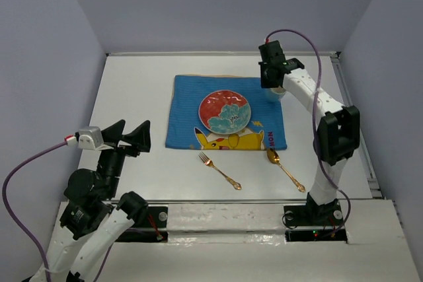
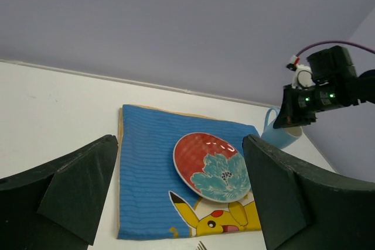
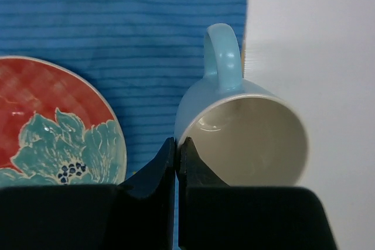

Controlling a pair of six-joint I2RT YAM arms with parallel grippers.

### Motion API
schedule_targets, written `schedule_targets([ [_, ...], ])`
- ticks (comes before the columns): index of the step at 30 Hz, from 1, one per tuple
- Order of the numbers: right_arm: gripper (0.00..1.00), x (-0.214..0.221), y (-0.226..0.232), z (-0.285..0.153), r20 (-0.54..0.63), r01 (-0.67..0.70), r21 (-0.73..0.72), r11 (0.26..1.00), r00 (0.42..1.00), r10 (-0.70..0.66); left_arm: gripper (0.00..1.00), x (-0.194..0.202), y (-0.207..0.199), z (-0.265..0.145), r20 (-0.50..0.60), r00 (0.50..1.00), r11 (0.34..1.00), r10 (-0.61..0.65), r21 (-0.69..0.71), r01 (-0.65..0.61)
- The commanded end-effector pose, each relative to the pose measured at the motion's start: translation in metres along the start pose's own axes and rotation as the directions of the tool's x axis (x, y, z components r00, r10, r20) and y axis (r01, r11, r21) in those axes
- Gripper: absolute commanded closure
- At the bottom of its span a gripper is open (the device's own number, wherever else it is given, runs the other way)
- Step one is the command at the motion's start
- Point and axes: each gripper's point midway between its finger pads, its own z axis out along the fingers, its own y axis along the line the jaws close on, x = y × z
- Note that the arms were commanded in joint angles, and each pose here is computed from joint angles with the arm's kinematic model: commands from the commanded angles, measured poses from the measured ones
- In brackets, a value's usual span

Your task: Set the dinner table for one person

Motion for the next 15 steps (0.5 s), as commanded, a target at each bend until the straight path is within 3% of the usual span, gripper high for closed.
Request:
schedule_targets([
  [1,1.00,-0.065,0.018,0.000,0.152,0.104,-0.080,0.991,0.984,-0.091,0.01,-0.002,-0.005,0.011,0.011,1.000,1.000,0.020,0.007,-0.020],
  [10,1.00,-0.061,0.044,0.058,0.104,0.178,-0.104,0.978,0.980,-0.168,0.01,0.010,-0.002,0.021,-0.031,0.998,0.999,0.049,-0.017,-0.049],
  [15,1.00,-0.064,0.033,0.075,0.087,0.160,-0.088,0.983,0.984,-0.153,0.01,0.011,-0.001,0.023,-0.034,0.998,0.998,0.052,-0.021,-0.053],
])
